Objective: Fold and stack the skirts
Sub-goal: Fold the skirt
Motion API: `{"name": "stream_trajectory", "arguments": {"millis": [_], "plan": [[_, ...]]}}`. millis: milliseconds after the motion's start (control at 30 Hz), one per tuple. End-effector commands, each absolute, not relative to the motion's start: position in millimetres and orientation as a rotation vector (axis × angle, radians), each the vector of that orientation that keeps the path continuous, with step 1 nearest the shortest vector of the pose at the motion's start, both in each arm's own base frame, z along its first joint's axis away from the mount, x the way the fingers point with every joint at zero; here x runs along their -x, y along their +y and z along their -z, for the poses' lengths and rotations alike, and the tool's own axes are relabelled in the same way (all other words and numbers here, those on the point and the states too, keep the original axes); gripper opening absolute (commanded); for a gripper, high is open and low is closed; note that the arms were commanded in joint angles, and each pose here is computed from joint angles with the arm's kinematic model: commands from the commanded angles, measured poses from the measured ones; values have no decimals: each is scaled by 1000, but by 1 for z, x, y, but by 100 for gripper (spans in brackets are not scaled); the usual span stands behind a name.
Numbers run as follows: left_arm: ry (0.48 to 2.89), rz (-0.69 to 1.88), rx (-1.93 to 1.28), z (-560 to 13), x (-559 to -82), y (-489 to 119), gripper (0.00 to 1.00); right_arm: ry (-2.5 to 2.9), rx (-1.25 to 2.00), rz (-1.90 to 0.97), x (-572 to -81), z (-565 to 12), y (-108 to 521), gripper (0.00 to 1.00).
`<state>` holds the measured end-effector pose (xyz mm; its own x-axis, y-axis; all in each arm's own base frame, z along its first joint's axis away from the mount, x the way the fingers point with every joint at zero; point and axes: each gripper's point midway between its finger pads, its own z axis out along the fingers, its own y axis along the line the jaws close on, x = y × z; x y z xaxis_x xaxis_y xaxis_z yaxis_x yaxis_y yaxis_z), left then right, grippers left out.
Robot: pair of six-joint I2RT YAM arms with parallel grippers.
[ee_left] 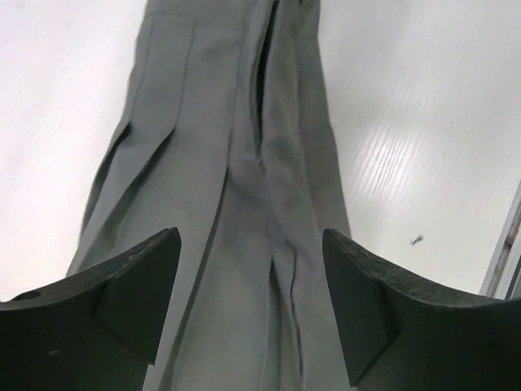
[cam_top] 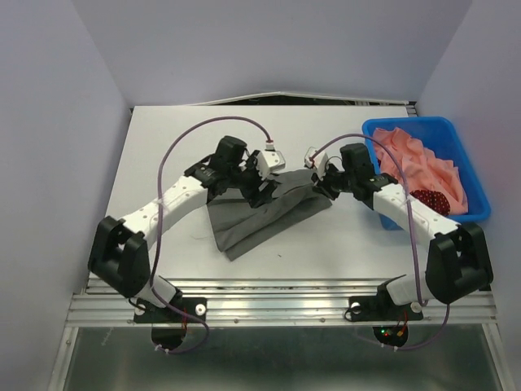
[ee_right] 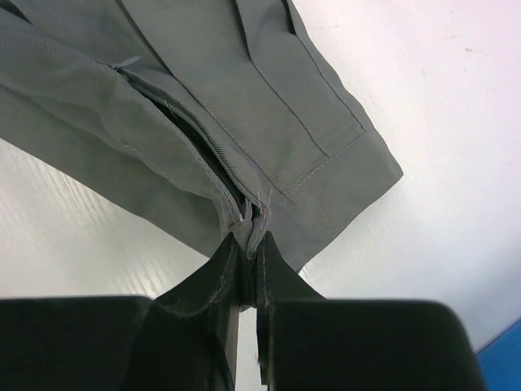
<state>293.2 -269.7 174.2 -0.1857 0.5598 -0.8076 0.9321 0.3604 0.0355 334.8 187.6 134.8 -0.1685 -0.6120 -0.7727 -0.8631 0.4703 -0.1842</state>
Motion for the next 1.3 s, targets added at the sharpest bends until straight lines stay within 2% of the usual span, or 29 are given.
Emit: {"name": "stream_trajectory", "arguments": {"millis": [0, 300, 533, 567, 633, 667, 700, 733, 767, 833, 1067, 1267], "plan": [[1753, 755, -1240, -191, -302, -332, 82, 1823, 1146, -429, -335, -151, 198, 4], [1705, 913, -1171, -169, -310, -387, 82, 1794, 1085, -467, -335, -157, 203, 3], [1755, 855, -1108, -150, -330, -398, 55, 1809, 1012, -519, -337, -165, 209, 5], [1758, 861, -1099, -149, -331, -400, 48, 1815, 1006, -528, -336, -164, 209, 7], [1755, 887, -1072, -151, -333, -404, 37, 1851, 961, -551, -335, -162, 209, 16], [1759, 894, -1065, -151, -333, -406, 31, 1873, 930, -553, -336, -161, 208, 23], [1763, 901, -1056, -151, -334, -406, 18, 1906, 883, -522, -341, -159, 203, 31], [1773, 905, -1048, -150, -335, -406, 7, 1950, 830, -522, -341, -154, 201, 50], [1780, 902, -1042, -149, -335, -405, 0, 1976, 802, -505, -343, -151, 197, 56], [1787, 877, -1011, -152, -343, -397, 0, 2068, 740, -452, -343, -139, 183, 64], [1771, 817, -900, -184, -375, -368, 0, 2276, 605, -388, -336, -96, 153, 64], [1747, 791, -918, -194, -385, -367, 0, 2405, 512, -345, -356, -59, 149, 61]]}}
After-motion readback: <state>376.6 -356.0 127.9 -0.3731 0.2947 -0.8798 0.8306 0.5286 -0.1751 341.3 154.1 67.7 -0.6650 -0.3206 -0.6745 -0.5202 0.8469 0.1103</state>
